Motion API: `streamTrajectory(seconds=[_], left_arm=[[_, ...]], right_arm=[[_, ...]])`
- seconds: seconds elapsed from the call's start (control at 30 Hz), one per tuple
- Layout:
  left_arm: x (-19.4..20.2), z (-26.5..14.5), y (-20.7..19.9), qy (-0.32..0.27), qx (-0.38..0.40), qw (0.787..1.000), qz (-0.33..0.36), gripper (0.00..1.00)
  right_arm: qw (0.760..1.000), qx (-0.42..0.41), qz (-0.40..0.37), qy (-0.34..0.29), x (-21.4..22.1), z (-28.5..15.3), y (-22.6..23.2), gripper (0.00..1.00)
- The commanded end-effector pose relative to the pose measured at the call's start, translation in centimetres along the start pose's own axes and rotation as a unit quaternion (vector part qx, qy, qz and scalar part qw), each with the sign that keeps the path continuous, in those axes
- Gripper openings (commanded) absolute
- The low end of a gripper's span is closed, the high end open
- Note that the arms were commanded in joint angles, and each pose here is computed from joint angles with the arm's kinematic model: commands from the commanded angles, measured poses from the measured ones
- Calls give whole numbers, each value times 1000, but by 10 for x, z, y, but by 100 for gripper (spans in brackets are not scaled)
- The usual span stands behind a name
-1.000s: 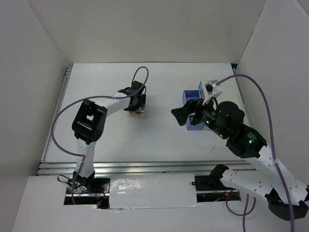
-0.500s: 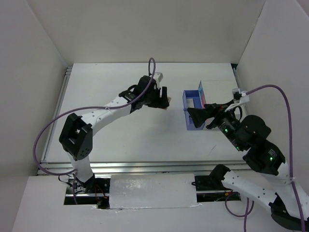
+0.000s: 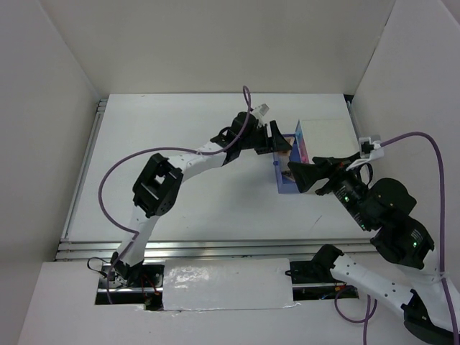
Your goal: Organize the makeup
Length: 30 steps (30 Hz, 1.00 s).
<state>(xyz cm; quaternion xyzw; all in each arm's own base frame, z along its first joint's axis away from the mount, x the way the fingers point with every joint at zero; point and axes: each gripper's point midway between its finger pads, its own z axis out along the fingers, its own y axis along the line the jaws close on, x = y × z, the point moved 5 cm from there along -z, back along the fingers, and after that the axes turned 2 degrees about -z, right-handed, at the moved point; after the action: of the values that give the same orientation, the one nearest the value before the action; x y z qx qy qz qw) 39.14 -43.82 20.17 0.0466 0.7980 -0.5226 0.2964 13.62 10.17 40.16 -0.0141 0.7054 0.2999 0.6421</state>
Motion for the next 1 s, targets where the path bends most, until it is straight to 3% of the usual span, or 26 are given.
streamTrajectory(seconds=[0.0,0.07,0.13,0.17,0.53,0.77,0.97], left_arm=[[-11,10,-39,-22,67,997,10,56],[-11,17,-34,-27,58,998,13,66],[-11,20,-30,-27,51,998,12,94],[-9,23,-26,-27,47,998,11,99],[-17,13,-21,-42,-6,999,23,99],[-1,-22,35,-61,-212,975,-9,99],[18,-47,51,-87,-305,948,-10,99]], right_arm=[[999,-1,8,-33,-21,-15,1,100],[999,-5,7,-35,-24,-18,1,100],[999,-6,7,-36,-25,-19,1,100],[999,-5,6,-35,-24,-19,1,100],[1000,-1,2,-31,-21,-16,0,100],[1000,1,0,-26,-17,-15,-2,100],[1000,3,-1,-24,-13,-12,-2,100]])
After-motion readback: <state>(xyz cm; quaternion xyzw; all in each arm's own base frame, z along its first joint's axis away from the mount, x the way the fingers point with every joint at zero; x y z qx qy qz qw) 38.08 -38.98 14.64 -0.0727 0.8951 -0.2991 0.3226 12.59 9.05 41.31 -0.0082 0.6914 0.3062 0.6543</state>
